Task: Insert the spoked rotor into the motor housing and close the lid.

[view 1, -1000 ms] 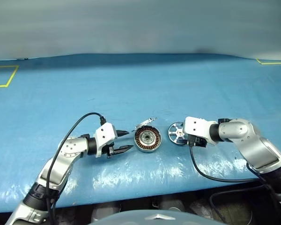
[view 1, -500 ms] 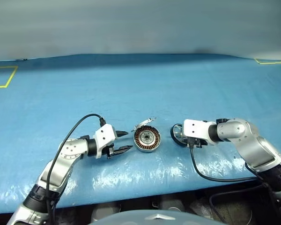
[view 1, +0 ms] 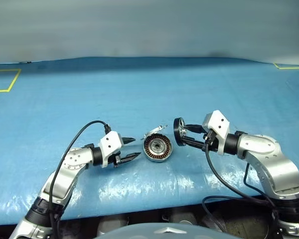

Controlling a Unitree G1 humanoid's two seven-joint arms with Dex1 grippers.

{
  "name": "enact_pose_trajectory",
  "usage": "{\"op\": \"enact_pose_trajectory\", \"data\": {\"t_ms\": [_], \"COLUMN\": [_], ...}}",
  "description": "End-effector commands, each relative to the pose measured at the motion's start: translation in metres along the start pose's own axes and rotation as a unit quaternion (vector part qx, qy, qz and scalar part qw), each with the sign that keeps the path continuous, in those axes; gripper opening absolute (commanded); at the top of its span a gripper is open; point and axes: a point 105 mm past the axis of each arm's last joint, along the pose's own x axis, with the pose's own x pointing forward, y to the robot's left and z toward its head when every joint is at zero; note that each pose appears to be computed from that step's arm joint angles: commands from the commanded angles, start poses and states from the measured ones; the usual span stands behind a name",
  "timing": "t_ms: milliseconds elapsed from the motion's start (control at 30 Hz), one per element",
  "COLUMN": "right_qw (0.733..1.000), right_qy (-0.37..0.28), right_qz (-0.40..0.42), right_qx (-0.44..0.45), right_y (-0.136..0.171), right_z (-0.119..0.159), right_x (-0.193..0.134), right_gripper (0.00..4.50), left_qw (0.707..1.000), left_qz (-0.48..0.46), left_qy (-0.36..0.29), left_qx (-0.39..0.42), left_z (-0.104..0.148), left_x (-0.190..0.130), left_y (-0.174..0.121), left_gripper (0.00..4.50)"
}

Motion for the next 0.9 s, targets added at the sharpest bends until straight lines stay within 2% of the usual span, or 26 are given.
{"op": "enact_pose_trajectory", "data": {"t_ms": [33, 300, 633, 900], "right_qw": [0.999, 0.998, 0.999, 0.996], "right_qy": [-0.032, -0.034, 0.011, 0.011], "right_qz": [0.021, 0.045, 0.03, 0.067], "right_qx": [0.011, 0.015, -0.035, -0.061], "right_y": [0.019, 0.037, 0.026, 0.033], "right_z": [0.011, 0.007, -0.002, 0.007], "right_x": [0.002, 0.025, 0.034, 0.039], "right_gripper": [1.77, 1.77, 1.77, 1.77], "left_qw": [1.0, 1.0, 1.0, 1.0], "left_qz": [0.0, -0.01, -0.019, -0.018], "left_qy": [-0.018, -0.015, -0.01, -0.015], "left_qx": [0.008, 0.019, 0.02, 0.016], "left_z": [0.009, 0.012, 0.009, 0.01], "left_x": [-0.001, 0.001, -0.001, -0.001], "left_y": [0.001, 0.004, -0.002, -0.004], "left_gripper": [2.65, 2.65, 2.65, 2.65]}}
